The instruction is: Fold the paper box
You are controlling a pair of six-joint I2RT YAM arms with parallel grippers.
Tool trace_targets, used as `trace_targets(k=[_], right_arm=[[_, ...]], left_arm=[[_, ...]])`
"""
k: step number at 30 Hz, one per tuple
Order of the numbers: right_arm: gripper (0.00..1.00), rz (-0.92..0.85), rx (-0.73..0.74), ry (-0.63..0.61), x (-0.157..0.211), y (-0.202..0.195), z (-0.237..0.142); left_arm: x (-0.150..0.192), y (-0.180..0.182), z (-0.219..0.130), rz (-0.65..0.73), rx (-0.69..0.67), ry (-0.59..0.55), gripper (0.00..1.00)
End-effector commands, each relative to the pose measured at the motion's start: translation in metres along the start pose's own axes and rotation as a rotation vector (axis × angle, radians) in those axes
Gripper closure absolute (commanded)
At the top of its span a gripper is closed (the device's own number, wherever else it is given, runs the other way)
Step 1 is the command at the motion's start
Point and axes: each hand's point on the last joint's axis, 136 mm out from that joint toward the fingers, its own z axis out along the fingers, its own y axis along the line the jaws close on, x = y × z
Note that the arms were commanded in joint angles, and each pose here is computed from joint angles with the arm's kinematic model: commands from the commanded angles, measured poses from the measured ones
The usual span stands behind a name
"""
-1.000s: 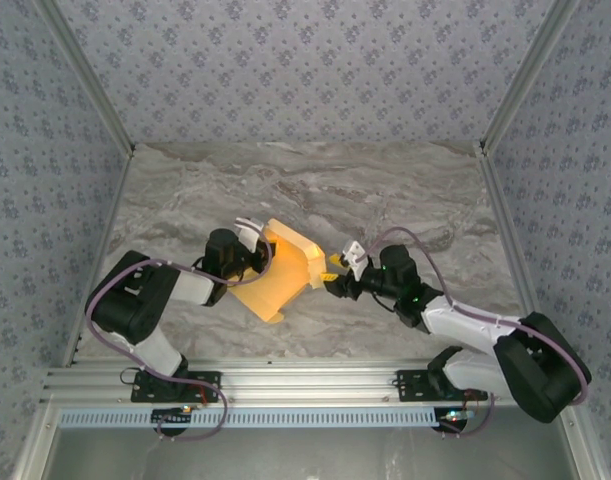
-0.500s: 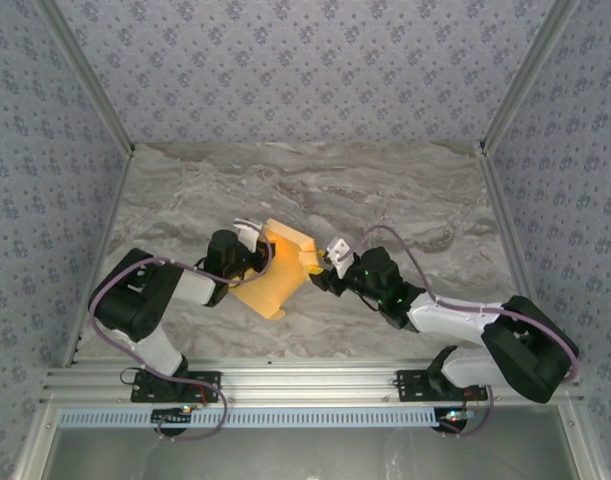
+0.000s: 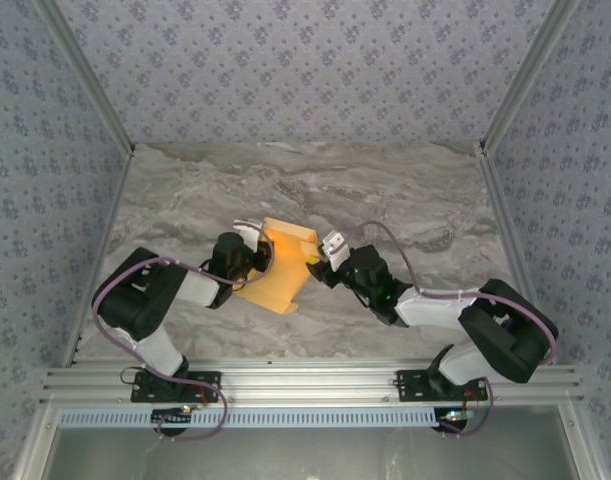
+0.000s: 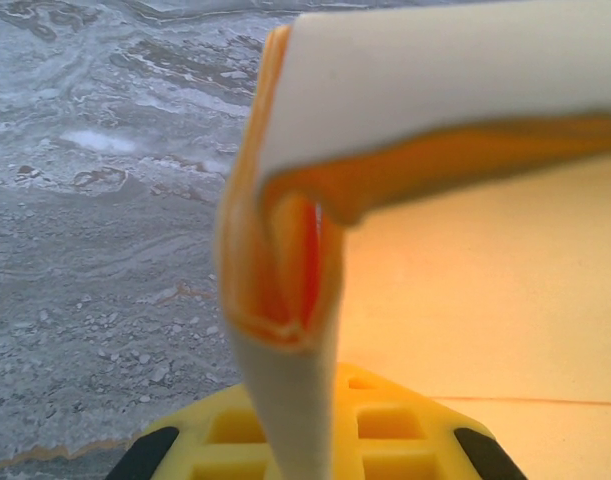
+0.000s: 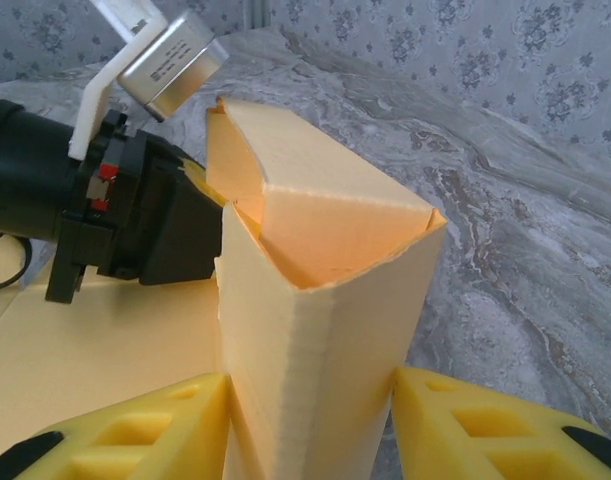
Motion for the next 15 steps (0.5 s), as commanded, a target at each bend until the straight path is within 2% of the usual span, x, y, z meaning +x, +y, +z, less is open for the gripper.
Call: trace_targets(k=[1,4,8,15], right_arm=[[0.54,0.015,0.061,-0.036,-0.017,-0.007,0.011],[0.58,0.039,0.107,-0.028,-0.016,-0.006,0.020],[0.60,0.121,0.227,-0.029,-0.007,-0.025,0.027],[0.65,0.129,0.310,0.004,0.001,-0.038,0.040]], left_arm=[[-0.012,-0.017,0.000,0.006,0.026,-0.052,1.00],[-0.013,-0.017,0.000,0.000,-0.029,-0.068,1.00],[-0.014,-0.014,0.000,-0.050,-0.096,-0.082,1.00],[-0.007,-0.018,-0.006,-0.081,-0.118,-0.076,0.96]])
